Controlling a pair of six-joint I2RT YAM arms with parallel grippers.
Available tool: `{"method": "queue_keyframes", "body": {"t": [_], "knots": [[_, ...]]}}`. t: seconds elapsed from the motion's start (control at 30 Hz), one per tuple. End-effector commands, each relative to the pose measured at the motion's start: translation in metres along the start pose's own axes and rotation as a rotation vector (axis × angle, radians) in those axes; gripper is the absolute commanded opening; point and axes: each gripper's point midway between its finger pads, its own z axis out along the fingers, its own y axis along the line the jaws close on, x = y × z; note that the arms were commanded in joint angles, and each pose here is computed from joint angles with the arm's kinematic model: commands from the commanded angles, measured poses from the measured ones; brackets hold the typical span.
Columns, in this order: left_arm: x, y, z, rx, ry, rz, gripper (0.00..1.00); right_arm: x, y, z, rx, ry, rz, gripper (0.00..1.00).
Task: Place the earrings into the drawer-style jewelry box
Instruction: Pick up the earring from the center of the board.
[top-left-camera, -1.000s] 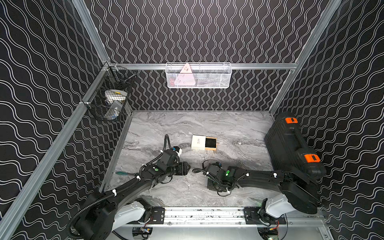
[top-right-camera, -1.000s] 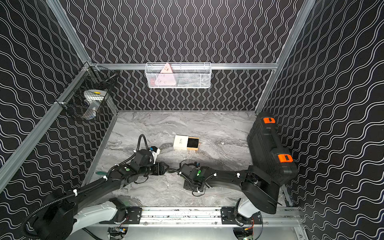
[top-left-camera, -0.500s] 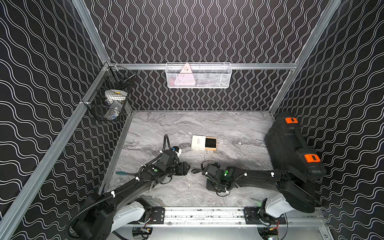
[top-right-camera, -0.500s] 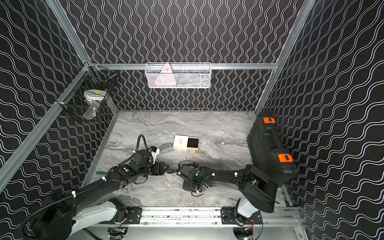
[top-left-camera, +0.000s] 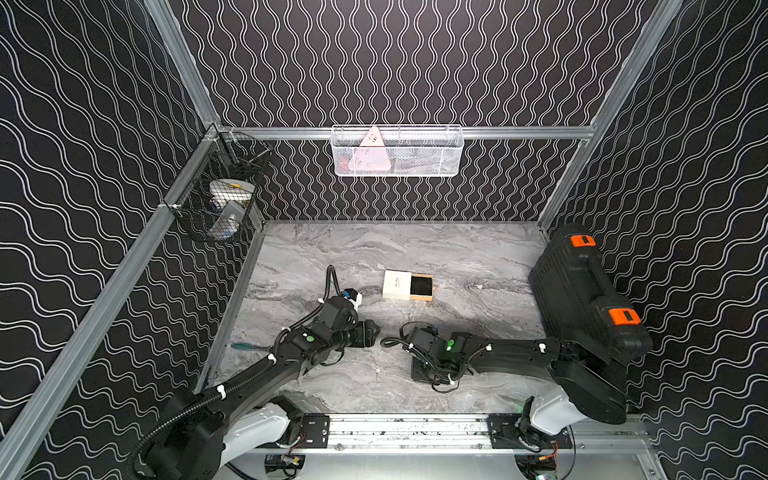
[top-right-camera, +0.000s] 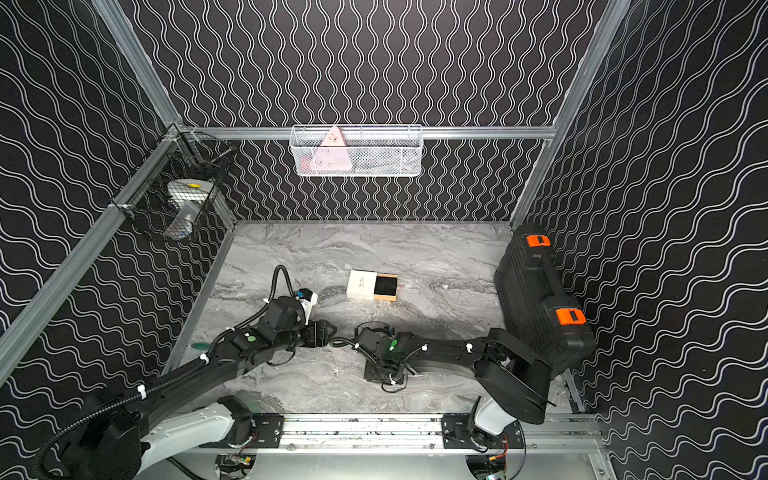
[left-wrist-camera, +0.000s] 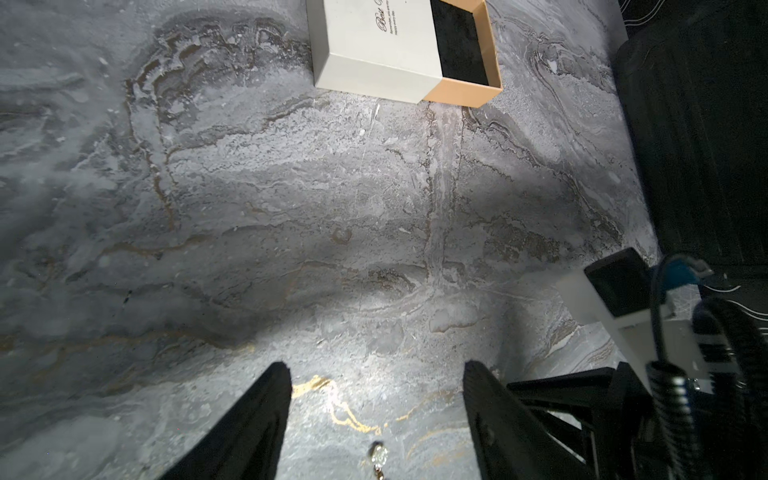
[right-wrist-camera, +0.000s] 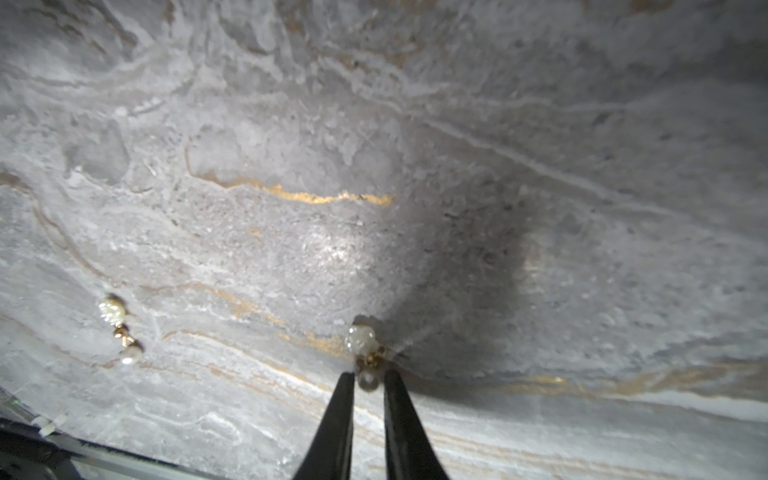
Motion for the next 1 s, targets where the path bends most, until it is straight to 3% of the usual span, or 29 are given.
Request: {"method": "queue_keyframes", "body": {"t": [0.0, 0.6, 0.77, 0.97], "knots": [[-0.0033, 0.0009, -0.0006, -0.015, -0.007, 0.021, 0.71, 0.0008, -0.0062, 0.0019, 0.036, 0.004, 0.010, 0.18], [-0.0029, -0.0005, -0.0028, -0.006, -0.007, 0.031, 0.72, -0.0029, -0.0008, 0.0080, 0.037, -0.004, 0.031, 0.19], [-0.0019, 0.0000, -0.0039, -0.007, -0.007, 0.030, 0.72, -0.0047, -0.0026, 0.0072, 0.043, -0.015, 0.045, 0.23], [-0.0027, -0.0018, -0.0049, 0.002, -0.010, 0.033, 0.72, -0.0063, -0.0030, 0.0076, 0.047, -0.024, 0.054, 0.18]]}}
